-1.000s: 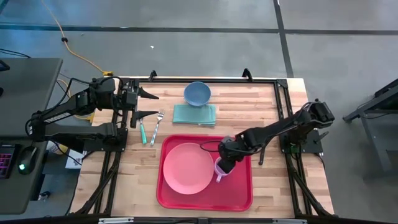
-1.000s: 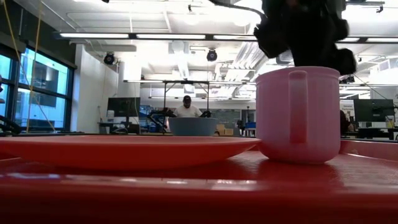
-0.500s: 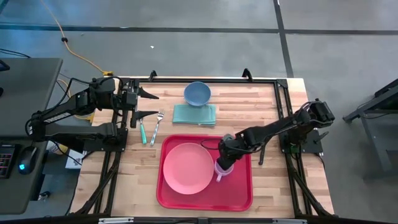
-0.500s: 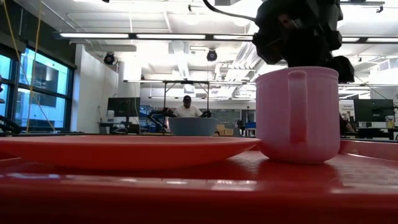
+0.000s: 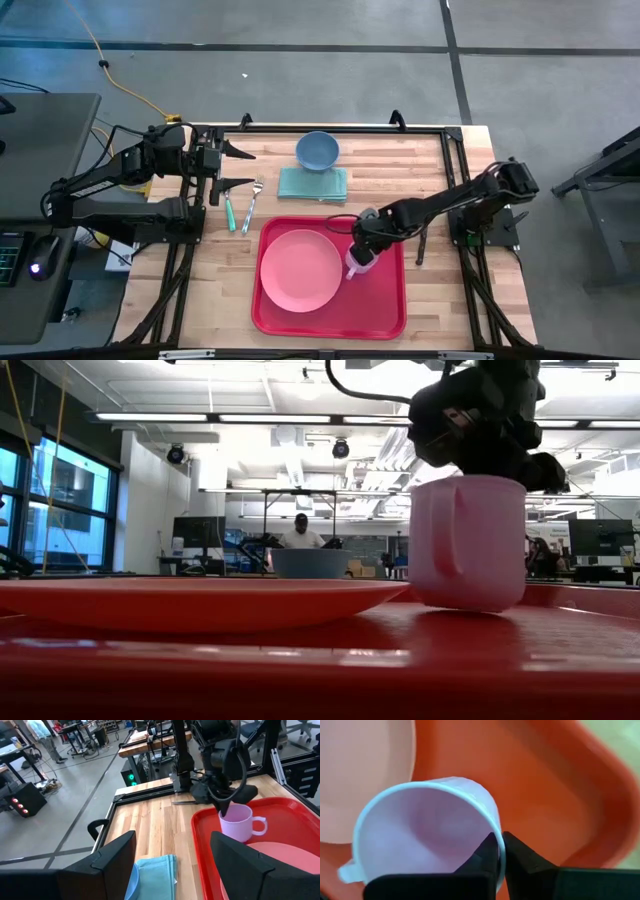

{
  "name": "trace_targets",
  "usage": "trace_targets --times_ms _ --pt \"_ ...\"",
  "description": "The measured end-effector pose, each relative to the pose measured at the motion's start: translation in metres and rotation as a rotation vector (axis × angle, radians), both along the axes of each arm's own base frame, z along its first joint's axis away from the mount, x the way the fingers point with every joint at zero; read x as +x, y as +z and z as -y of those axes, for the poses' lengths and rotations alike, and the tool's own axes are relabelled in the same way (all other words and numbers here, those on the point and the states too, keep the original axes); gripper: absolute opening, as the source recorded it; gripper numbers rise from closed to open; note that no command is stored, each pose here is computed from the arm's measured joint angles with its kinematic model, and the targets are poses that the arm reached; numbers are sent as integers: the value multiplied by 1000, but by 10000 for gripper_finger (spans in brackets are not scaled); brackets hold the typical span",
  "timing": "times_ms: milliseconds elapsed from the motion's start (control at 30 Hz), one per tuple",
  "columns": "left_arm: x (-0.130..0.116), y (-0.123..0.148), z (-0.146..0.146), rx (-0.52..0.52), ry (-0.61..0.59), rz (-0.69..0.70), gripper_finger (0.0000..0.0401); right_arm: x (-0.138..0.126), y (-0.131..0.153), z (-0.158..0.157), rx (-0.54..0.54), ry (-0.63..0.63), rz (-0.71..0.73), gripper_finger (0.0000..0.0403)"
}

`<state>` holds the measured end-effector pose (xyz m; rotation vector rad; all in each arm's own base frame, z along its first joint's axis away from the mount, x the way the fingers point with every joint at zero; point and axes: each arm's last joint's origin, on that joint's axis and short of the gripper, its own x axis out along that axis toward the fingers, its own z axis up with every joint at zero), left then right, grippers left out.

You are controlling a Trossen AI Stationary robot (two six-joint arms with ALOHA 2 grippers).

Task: Set up tray
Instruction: Adjust the purple mug

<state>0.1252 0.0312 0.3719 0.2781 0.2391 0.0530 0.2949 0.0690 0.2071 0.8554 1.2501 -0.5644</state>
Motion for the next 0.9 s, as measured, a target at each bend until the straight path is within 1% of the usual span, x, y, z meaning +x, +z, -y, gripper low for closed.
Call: trace_targets --times_ms 100,300,467,533,733,900 --pt "0 0 0 0 0 0 287 -7 8 6 -34 -31 -12 2" --pt "0 0 0 0 1 0 287 -29 25 16 -77 -74 -79 1" --pt "0 0 0 0 1 0 287 -41 28 18 -89 -69 -166 0" --pt "0 0 0 -3 1 0 287 -42 28 18 -88 -68 -165 0" --pt "0 0 0 -3 1 0 287 -42 23 18 -96 -70 -156 0" --pt "0 0 0 -4 2 0 287 -46 2 18 -57 -67 -165 0"
